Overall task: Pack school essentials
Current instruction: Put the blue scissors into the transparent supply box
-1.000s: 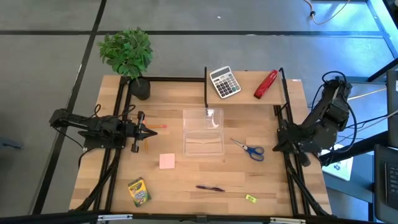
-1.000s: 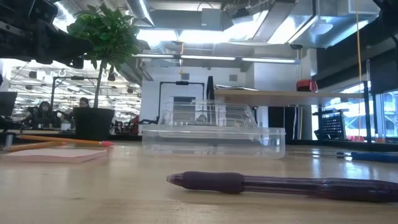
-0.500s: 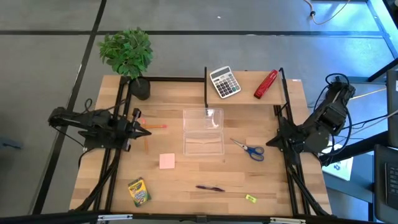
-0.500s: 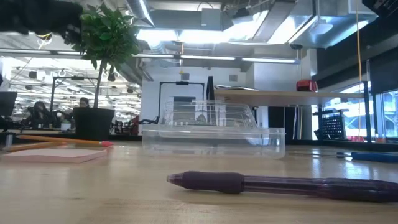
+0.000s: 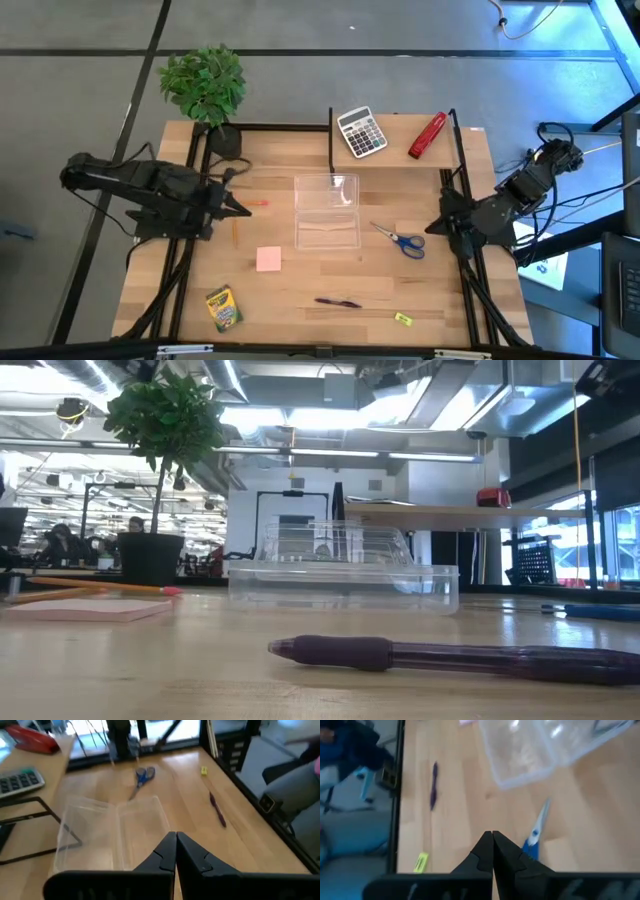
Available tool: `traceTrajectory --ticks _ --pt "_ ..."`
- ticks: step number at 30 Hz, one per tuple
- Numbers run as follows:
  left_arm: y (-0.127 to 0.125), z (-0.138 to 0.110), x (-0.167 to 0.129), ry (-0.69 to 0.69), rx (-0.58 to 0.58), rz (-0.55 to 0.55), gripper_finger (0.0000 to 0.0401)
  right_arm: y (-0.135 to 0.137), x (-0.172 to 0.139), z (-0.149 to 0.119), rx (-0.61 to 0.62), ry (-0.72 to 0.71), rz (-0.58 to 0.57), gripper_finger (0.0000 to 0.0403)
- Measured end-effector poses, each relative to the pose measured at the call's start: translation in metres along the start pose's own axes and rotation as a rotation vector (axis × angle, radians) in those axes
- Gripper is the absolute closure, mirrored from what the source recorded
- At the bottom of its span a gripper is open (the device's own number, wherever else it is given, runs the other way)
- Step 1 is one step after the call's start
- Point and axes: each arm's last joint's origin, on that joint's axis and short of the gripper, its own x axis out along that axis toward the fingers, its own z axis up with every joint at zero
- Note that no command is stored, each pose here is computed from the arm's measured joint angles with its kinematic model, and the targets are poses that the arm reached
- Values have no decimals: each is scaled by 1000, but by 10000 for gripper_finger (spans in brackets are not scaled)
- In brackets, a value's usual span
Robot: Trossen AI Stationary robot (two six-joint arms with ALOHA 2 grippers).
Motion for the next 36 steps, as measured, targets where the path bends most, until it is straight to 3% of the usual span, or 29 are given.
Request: traceTrajectory --ticks 5,12,26,36 --pt "-5 28 18 65 19 -32 401 5 18 -1 3 161 -17 402" --pt "-12 45 34 131 43 -49 401 13 42 -1 31 306 -63 374" --pt "-16 46 51 171 1 -30 401 18 73 1 -23 404 -126 259" --pt "-20 52 56 120 -14 -49 401 8 118 -26 11 525 -251 253"
